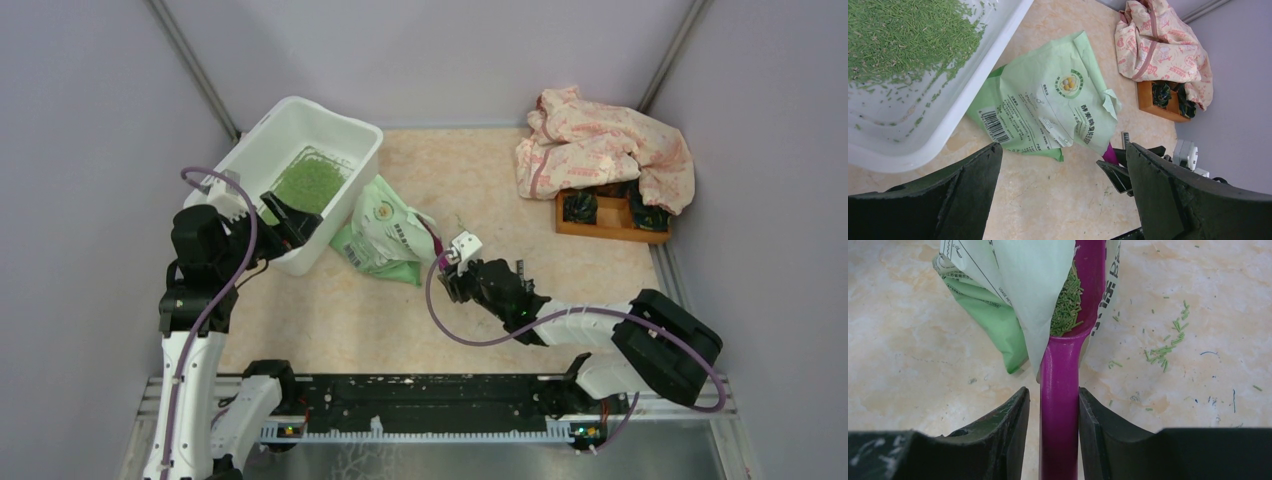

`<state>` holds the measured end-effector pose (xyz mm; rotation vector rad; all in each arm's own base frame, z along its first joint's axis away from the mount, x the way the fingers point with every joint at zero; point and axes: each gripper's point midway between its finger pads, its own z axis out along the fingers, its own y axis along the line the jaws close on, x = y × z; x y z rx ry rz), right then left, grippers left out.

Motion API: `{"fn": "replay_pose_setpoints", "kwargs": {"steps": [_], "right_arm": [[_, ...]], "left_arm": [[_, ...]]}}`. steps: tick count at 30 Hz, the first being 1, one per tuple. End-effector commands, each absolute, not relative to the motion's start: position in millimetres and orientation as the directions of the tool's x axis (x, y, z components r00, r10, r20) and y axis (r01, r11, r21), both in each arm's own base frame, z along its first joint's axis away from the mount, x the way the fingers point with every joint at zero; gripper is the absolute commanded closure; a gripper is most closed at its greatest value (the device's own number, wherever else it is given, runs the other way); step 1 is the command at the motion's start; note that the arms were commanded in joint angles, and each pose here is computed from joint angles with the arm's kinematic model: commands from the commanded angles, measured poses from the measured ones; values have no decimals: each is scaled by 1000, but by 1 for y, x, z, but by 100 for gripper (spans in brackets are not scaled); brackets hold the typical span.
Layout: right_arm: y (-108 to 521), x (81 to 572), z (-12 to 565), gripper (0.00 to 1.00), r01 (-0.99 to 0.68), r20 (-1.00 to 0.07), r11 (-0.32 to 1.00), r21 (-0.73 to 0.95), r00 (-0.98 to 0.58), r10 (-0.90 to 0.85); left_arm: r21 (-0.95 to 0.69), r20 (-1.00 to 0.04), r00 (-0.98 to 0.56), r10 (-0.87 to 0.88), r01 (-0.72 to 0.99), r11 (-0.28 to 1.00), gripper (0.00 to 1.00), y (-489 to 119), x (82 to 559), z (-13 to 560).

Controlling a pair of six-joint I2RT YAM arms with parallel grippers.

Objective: Fill the litter box with clean litter
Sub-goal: Pour the cat litter into the litter box.

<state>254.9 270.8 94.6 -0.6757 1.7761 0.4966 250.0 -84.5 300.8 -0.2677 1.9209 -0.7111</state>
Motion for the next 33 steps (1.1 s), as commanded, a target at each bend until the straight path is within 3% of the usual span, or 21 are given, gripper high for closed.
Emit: {"fn": "replay_pose_setpoints", "kwargs": {"steps": [1,6,10,14,33], "right_arm": [[279,264,116,60,-670,-969,743,-2,-182,-166],[270,262,114,66,-649,-966,761,-10,-191,-175],[267,265,115,86,-634,-963,773,-24,-192,-187],[266,265,122,99,-633,-968,774,-25,-179,-177],[233,244,158,100,-598,-987,801,8,-134,-91]], "left_arm": [[-582,-768,-428,-476,155,799,1,-86,251,311],[-584,-766,-431,-476,157,797,1,-86,252,309],[-585,-766,-430,-477,160,795,1,-87,252,311],[-583,-769,-427,-477,161,796,1,-86,253,313],[-589,-767,-427,-479,172,789,1,-88,249,314]]}}
